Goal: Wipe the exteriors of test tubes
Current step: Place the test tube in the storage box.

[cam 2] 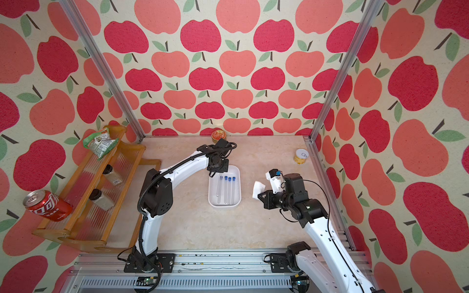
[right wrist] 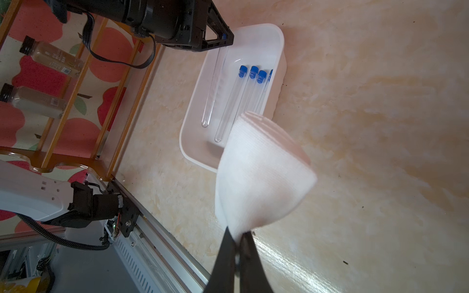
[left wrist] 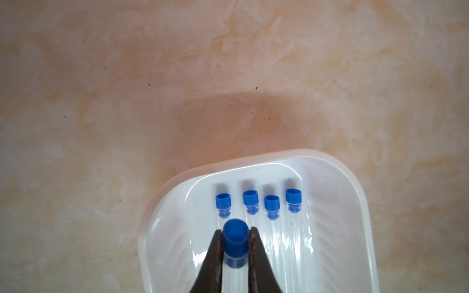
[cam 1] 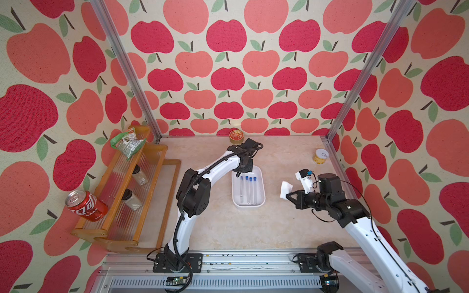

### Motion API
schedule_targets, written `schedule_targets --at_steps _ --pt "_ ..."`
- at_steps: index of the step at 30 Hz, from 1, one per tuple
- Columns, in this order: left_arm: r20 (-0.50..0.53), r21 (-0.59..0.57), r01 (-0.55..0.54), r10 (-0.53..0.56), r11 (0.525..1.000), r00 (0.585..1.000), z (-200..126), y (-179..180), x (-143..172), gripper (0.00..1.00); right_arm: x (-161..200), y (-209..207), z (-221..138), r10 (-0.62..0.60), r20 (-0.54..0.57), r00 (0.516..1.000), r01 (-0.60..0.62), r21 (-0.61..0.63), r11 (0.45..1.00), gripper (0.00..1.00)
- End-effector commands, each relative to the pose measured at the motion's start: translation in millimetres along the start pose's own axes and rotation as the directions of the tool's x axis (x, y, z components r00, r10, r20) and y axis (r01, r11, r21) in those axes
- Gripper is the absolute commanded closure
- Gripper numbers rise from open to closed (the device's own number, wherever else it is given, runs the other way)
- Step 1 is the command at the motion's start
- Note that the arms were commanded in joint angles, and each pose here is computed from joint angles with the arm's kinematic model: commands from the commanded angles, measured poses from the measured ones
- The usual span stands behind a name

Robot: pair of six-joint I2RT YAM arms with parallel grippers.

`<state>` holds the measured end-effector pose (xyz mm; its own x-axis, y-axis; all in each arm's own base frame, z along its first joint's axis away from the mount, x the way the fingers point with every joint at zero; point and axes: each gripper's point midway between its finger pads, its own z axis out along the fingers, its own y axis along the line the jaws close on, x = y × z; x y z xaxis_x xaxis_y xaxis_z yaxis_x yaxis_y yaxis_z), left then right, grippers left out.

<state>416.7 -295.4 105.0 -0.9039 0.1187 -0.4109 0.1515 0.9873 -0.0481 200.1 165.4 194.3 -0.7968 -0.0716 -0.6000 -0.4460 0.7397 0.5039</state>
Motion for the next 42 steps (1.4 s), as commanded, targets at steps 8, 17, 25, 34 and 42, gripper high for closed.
schedule_targets --at_steps 8,17,25,34,42 --pt "-0.057 -0.113 -0.062 0.056 0.992 0.997 14.2 14.1 15.9 0.85 6.2 0.1 2.9 -0.004 -0.016 1.000 0.004 -0.023 1.000 1.00" --pt "-0.094 -0.152 -0.082 0.068 0.985 0.993 33.6 16.2 19.3 0.85 6.8 0.2 0.7 -0.009 -0.023 1.000 0.008 -0.016 1.000 1.00" --pt "-0.123 -0.168 -0.087 0.067 0.982 0.990 46.5 17.8 24.6 0.85 10.7 -12.7 2.0 0.004 -0.022 1.000 -0.003 0.039 0.999 1.00" --pt "-0.139 -0.175 -0.084 0.060 0.981 0.989 50.1 20.2 29.3 0.81 12.0 -18.8 8.5 0.041 -0.040 0.998 -0.039 0.033 0.999 1.00" --pt "-0.130 -0.172 -0.079 0.057 0.982 0.990 46.5 21.4 28.9 0.76 13.3 -24.3 11.1 0.048 -0.046 0.998 -0.046 0.055 0.997 1.00"
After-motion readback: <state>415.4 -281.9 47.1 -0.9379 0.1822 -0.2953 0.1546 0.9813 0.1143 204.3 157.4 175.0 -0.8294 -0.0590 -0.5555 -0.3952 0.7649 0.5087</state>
